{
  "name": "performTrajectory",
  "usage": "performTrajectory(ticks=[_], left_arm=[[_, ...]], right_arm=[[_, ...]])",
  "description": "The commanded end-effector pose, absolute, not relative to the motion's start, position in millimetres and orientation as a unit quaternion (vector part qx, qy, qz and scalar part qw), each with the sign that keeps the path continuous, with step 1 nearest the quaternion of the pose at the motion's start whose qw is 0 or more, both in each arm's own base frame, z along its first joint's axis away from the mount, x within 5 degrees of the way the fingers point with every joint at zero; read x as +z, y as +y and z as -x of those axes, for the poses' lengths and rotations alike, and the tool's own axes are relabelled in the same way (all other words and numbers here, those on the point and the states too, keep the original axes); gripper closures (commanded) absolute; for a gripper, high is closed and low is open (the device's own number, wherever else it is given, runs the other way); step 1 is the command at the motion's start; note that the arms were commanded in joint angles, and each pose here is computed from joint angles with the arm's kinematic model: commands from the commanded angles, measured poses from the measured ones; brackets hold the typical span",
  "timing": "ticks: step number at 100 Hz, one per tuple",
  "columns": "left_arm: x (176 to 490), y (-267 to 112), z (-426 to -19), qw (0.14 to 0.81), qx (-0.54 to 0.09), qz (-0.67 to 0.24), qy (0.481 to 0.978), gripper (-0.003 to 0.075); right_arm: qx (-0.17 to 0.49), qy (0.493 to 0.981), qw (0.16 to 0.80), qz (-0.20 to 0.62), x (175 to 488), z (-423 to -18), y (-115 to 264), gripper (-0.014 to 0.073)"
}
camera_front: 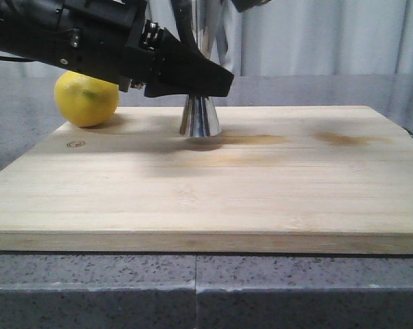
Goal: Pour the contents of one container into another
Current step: 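Lift the beaker with the right gripper toward the jigger, then tilt the beaker over the jigger cup, pouring liquid in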
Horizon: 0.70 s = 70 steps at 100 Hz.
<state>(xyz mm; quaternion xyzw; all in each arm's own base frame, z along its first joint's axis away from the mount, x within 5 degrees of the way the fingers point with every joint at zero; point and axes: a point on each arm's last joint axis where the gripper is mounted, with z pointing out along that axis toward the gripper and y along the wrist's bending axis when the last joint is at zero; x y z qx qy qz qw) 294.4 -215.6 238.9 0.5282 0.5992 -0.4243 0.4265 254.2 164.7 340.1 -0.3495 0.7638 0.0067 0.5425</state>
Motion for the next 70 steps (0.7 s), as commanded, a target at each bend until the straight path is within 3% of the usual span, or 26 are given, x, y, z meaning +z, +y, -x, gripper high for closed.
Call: performTrajectory(ticks=[1, 70], left_arm=[[272.0, -214.8, -290.9, 0.465, -0.450, -0.512, 0.565, 0.0627], [272.0, -214.8, -290.9, 0.465, -0.449, -0.513, 0.564, 0.0627]], right_arm=[[0.007, 0.723, 0.589, 0.361, 370.6, -246.8, 165.7, 0.0315], [-0.071, 0.709, 0.559, 0.424, 381.4, -250.8, 174.6, 0.0315]])
